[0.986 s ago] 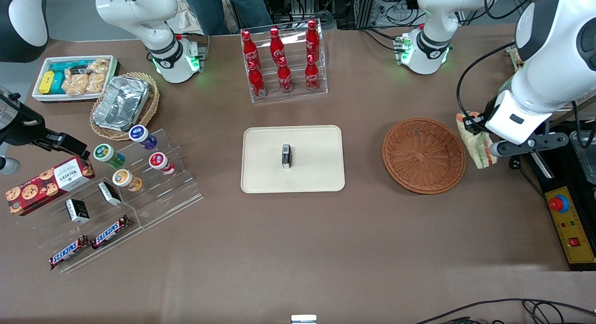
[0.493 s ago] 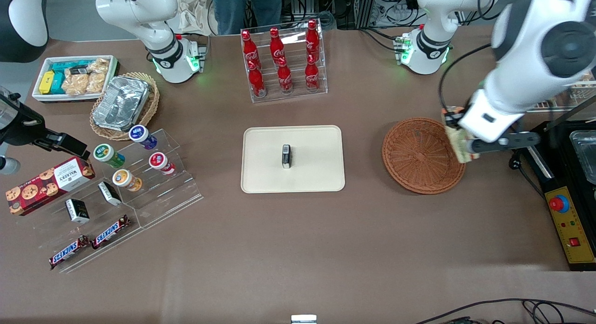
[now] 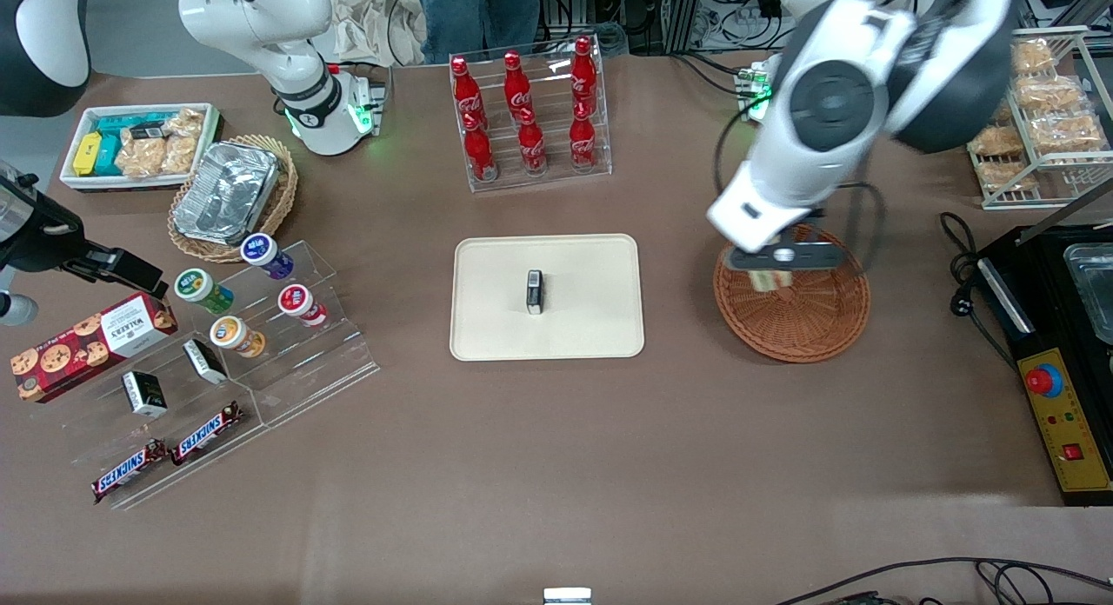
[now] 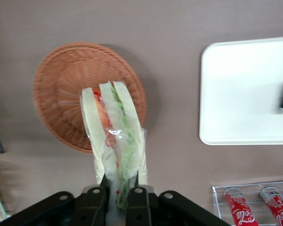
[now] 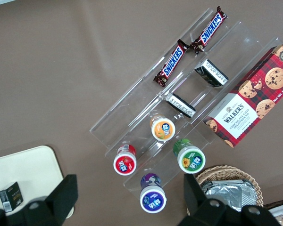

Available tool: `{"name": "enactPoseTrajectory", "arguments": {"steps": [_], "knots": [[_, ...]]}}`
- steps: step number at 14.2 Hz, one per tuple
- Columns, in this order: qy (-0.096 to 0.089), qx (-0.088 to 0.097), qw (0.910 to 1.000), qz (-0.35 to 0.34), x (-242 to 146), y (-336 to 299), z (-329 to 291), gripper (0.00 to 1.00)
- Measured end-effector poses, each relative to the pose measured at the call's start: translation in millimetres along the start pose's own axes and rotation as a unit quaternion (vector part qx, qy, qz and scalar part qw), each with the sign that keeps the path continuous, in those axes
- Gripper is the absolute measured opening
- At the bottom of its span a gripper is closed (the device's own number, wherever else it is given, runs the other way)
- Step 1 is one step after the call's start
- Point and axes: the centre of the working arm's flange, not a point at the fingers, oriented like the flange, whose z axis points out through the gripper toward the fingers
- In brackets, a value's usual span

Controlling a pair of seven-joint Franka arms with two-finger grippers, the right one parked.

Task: Place sandwich from basket to tray
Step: 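Carry the sandwich over to the cream tray with the left gripper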

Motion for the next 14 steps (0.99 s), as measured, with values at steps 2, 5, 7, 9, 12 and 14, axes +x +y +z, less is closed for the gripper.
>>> {"name": "enactPoseTrajectory", "arguments": {"steps": [2,5,7,9,12,14], "knots": [[-0.017,-0.052,0.9984,0.01,7.9,29.4,19.5,0.16],[-0.012,-0.099,0.995,0.011,24.5,56.6,60.3,0.16],[-0.002,-0.108,0.994,0.018,25.4,80.6,95.6,0.16],[0.002,-0.109,0.9936,0.029,21.2,103.5,126.7,0.16],[0.014,-0.118,0.9925,0.031,24.0,121.2,162.7,0.16],[0.027,-0.128,0.991,0.026,32.7,125.6,178.9,0.16]]}}
